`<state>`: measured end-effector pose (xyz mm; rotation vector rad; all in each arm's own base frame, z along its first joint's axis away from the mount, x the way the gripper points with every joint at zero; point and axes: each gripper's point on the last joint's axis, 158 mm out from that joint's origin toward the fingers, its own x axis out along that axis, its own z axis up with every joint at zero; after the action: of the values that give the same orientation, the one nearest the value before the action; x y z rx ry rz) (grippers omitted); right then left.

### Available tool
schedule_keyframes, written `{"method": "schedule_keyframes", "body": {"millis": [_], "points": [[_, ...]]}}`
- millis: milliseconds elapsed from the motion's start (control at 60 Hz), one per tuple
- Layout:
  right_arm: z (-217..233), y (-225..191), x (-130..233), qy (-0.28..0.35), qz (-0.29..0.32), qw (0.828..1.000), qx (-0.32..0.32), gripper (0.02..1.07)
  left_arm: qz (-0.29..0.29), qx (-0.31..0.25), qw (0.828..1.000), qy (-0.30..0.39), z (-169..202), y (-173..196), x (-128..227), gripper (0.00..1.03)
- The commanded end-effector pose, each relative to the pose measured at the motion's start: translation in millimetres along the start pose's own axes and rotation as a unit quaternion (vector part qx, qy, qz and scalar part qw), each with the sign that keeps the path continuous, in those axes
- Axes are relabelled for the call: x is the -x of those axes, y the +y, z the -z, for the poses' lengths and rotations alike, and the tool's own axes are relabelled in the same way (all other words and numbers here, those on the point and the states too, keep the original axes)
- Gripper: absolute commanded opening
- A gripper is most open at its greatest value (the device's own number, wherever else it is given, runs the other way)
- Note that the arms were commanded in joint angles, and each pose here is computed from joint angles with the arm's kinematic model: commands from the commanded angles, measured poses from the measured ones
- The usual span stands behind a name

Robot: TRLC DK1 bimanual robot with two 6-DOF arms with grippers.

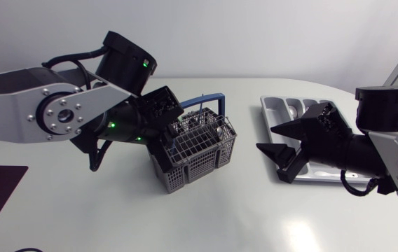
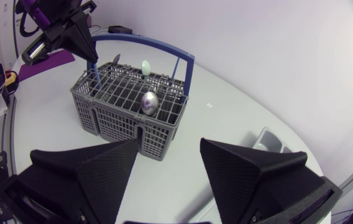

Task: Unload the cutlery basket into the drawer organizer.

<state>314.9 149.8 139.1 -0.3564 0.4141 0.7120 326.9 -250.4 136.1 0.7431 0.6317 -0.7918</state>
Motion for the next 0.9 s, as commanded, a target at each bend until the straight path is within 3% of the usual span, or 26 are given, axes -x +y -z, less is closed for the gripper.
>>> {"method": "schedule_keyframes", "body": {"millis": [0,600,883], "points": [[-9,1,1,-0.007,0.001,1.000,0.009,0.75,-0.014,0.000,1.000,-0.017,-11,10,15,0.15],[-38,31,-3,-0.020,-0.019,0.999,0.035,0.75,-0.045,-0.009,0.993,-0.105,-55,23,99,0.15],[-53,45,8,-0.047,-0.033,0.997,0.043,0.75,-0.030,0.002,0.986,-0.164,-88,10,142,0.15]]}}
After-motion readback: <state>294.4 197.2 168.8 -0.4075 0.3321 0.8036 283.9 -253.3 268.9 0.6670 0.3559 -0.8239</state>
